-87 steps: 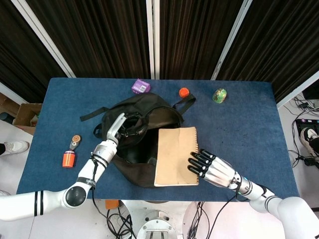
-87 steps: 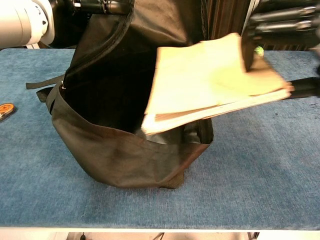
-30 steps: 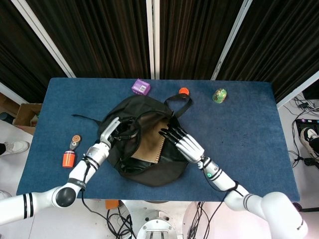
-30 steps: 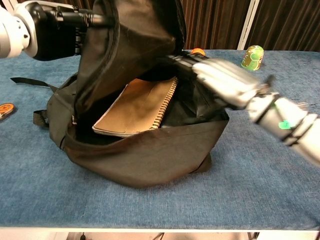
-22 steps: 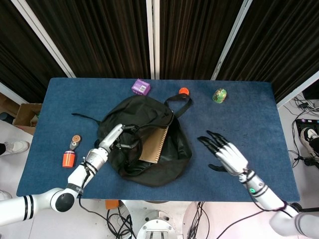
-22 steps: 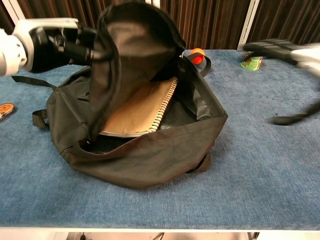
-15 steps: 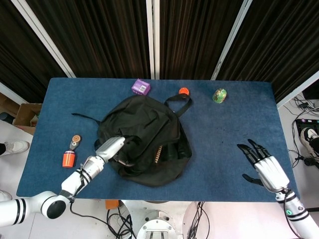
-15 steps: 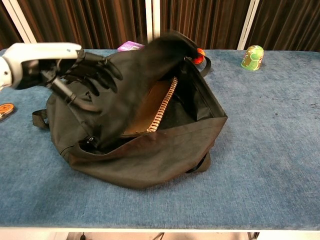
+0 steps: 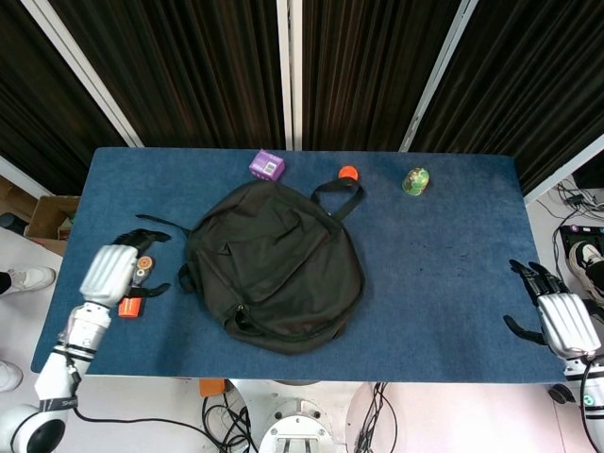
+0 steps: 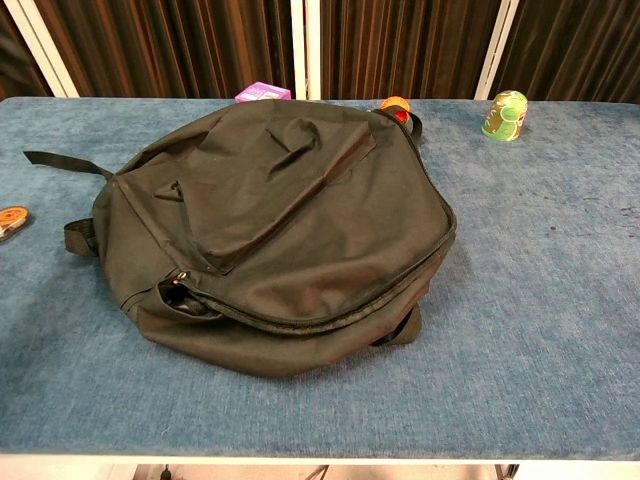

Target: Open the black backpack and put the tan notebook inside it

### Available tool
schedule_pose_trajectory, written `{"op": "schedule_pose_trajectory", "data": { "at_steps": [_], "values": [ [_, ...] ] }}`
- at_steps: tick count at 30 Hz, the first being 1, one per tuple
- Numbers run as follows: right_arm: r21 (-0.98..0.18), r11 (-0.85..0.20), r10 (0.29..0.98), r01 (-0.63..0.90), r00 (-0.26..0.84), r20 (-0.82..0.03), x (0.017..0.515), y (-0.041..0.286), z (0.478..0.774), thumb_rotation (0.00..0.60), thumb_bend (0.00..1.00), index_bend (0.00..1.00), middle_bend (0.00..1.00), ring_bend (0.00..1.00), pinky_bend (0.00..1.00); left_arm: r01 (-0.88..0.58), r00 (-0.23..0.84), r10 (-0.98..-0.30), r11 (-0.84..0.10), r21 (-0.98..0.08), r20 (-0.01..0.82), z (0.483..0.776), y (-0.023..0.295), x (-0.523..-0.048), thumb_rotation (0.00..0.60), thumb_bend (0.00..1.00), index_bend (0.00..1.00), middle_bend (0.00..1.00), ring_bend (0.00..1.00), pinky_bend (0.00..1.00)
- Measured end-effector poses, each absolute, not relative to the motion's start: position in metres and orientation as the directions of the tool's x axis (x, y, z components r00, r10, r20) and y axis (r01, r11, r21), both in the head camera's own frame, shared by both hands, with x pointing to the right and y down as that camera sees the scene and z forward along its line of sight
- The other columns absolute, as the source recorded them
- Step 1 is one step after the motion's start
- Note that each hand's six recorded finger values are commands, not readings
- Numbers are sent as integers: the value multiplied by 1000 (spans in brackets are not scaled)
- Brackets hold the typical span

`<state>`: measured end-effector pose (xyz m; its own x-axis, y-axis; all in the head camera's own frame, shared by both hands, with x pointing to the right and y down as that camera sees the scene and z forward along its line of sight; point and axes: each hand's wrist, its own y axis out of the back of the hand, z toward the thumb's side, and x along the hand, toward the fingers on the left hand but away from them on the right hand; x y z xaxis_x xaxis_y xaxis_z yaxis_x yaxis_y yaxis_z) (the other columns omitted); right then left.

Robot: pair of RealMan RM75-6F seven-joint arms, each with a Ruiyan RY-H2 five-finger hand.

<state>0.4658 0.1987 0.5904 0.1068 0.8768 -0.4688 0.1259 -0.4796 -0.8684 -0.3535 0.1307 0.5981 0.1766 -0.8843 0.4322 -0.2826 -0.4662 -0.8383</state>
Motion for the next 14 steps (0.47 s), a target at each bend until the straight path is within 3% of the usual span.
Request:
{"op": "schedule_pose_trajectory", "data": {
  "at_steps": [3, 6, 14],
  "values": [
    [-841, -521, 853, 143, 61, -518, 468, 199, 589, 600, 243, 0, 65, 0, 103, -127, 68, -919, -393, -911, 388, 594, 138, -400, 600, 124, 269, 277, 199, 225],
    [-851, -505, 863, 147, 52, -503, 469, 199, 585, 600, 246, 0, 56, 0, 91, -3, -23, -929, -370, -929, 370, 589, 159, -440, 600, 124, 266, 263, 189, 218],
    [-887, -430, 903, 168, 62, -425, 468, 212, 574, 600, 249, 0, 54, 0, 87, 52, -102, -929, -362, -931, 355, 566, 216, -472, 600, 125, 261, 231, 155, 198]
  ]
}}
